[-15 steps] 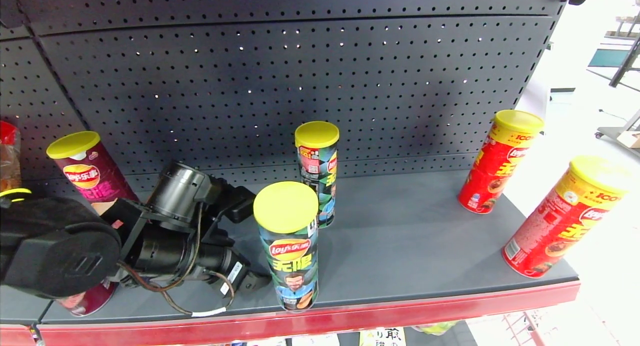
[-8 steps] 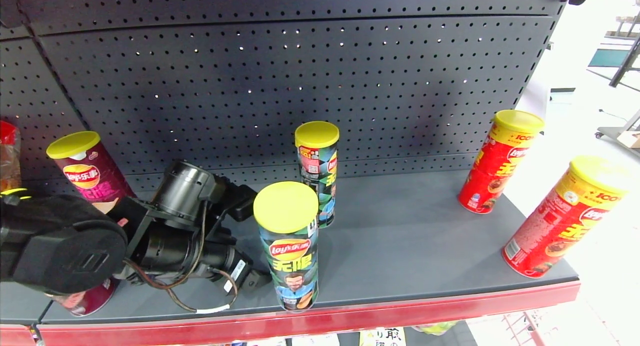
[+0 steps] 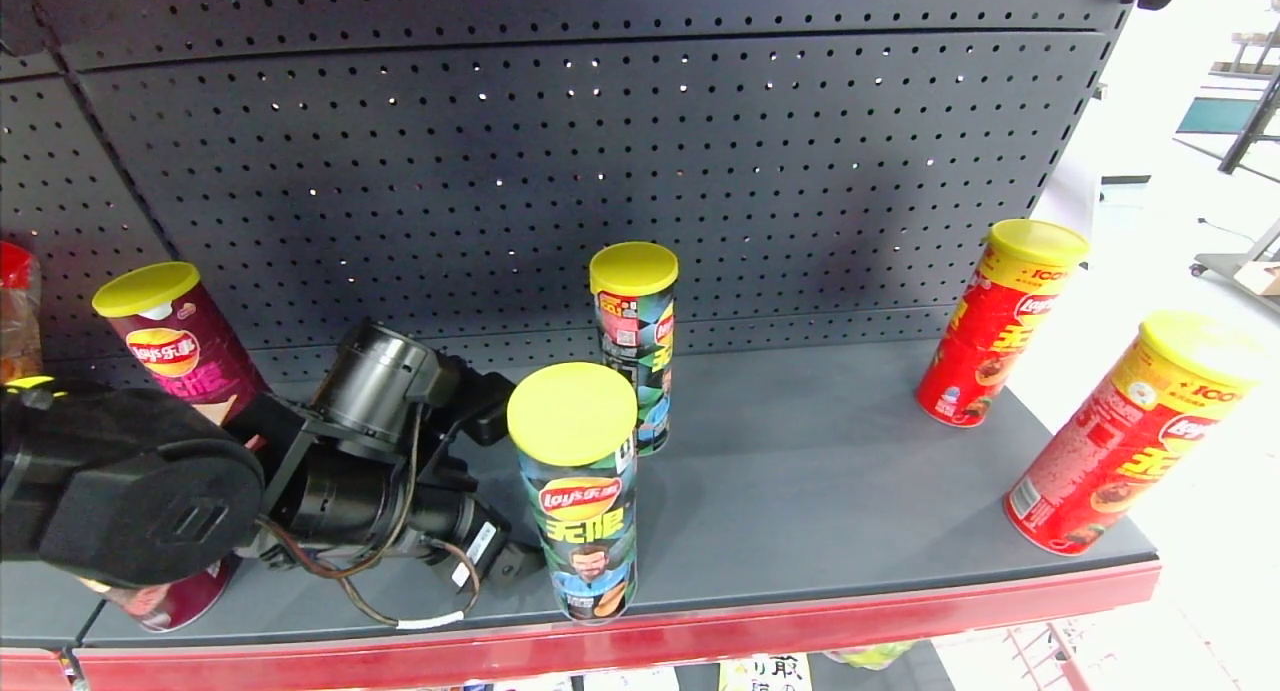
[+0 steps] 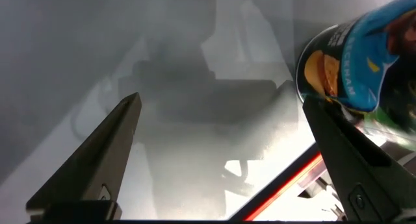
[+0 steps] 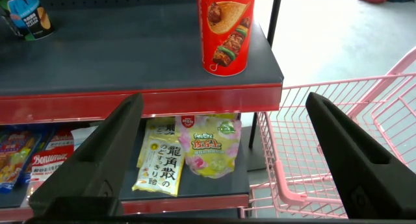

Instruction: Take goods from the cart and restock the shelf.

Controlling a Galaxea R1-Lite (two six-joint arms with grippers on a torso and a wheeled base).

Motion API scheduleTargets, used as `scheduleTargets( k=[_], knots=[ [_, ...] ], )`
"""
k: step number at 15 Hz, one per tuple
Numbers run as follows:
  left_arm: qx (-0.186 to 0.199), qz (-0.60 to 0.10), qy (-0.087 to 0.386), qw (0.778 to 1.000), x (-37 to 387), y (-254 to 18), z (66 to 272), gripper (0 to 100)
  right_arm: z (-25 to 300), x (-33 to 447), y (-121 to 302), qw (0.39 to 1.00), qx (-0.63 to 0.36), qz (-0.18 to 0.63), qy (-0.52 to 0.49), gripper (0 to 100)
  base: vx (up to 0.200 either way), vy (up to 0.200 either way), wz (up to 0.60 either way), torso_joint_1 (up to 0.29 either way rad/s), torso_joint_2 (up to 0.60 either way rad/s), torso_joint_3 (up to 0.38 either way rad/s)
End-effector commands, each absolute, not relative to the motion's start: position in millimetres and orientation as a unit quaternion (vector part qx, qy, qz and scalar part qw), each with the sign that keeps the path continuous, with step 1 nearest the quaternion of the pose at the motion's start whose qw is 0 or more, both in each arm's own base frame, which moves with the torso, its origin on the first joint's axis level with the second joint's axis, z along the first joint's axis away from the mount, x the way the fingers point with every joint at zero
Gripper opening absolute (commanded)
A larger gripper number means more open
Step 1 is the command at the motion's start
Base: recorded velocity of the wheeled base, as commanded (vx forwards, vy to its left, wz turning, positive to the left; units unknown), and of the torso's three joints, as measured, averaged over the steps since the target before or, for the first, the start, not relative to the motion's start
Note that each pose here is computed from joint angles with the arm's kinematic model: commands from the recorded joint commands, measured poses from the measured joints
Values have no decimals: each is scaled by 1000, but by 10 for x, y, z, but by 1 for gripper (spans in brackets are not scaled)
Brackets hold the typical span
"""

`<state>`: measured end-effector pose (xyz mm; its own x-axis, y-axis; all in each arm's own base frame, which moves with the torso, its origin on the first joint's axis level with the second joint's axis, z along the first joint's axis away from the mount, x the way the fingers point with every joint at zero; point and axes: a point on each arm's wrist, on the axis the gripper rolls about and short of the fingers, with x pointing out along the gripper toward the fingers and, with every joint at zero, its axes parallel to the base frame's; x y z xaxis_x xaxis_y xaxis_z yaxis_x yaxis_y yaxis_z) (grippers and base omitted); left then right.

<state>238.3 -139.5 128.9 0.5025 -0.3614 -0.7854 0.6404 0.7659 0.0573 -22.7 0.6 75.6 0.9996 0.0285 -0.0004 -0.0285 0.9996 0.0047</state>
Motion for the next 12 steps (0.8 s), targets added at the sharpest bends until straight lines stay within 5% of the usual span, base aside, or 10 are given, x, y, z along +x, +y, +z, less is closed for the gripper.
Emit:
scheduleTargets(
  k=[1,12],
  knots=[
    [173,-295,401,850,2361,-1382,1298,100,757,-227,7,1000,2,15,0,100,0,0,0,0,0,0],
    [181,-299,419,838,2179,-1313,1297,100,757,-227,7,1000,2,15,0,100,0,0,0,0,0,0]
  ],
)
